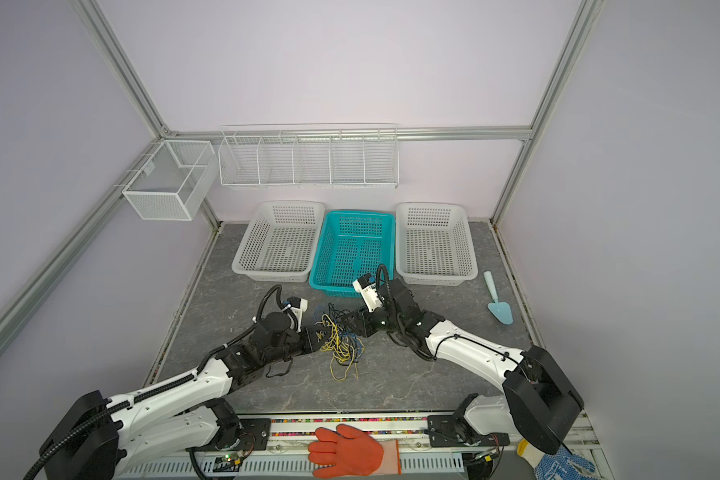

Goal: Untangle the cables

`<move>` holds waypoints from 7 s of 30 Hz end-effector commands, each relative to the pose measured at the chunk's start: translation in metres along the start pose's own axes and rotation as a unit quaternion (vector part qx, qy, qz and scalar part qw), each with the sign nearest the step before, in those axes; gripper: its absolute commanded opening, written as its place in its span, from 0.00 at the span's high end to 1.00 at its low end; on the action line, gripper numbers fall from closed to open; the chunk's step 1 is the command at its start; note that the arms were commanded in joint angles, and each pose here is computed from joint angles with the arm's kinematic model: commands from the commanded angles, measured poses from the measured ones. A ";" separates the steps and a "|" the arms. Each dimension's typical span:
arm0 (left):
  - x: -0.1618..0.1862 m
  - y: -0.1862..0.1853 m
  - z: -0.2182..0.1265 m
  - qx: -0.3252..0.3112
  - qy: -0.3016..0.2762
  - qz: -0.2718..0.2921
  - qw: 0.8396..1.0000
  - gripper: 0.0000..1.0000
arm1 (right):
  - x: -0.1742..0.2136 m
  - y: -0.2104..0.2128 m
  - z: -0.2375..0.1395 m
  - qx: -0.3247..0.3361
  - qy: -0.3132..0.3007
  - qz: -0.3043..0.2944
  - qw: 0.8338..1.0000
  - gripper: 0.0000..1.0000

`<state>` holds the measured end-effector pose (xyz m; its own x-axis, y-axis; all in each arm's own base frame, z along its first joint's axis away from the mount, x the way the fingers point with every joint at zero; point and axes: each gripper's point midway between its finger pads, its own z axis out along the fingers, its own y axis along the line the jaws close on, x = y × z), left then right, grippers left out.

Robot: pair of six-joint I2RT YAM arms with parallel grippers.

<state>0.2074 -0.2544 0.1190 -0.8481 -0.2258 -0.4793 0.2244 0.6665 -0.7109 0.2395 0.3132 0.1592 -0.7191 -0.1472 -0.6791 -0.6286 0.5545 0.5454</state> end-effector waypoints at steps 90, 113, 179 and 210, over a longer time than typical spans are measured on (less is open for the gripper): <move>0.022 0.063 -0.007 -0.093 -0.001 0.007 0.996 1.00 | -0.160 0.093 -0.253 0.198 -0.243 -0.134 0.940 0.93; 0.011 0.047 -0.003 -0.072 -0.010 0.013 0.997 1.00 | -0.002 0.003 -0.105 0.147 0.003 0.030 0.989 0.89; 0.028 0.070 -0.009 -0.089 -0.005 0.007 0.996 1.00 | -0.046 -0.021 -0.088 0.193 -0.084 0.089 0.974 0.93; 0.046 0.098 0.009 -0.143 0.039 0.018 0.989 1.00 | -0.158 0.112 -0.351 0.225 -0.296 -0.105 0.922 0.93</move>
<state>0.2072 -0.2375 0.0691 -0.8430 -0.2144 -0.4934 0.1967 0.7308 -0.6536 0.1843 0.1410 0.4532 -0.3773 0.0569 -0.9243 -0.4945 0.8316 0.2530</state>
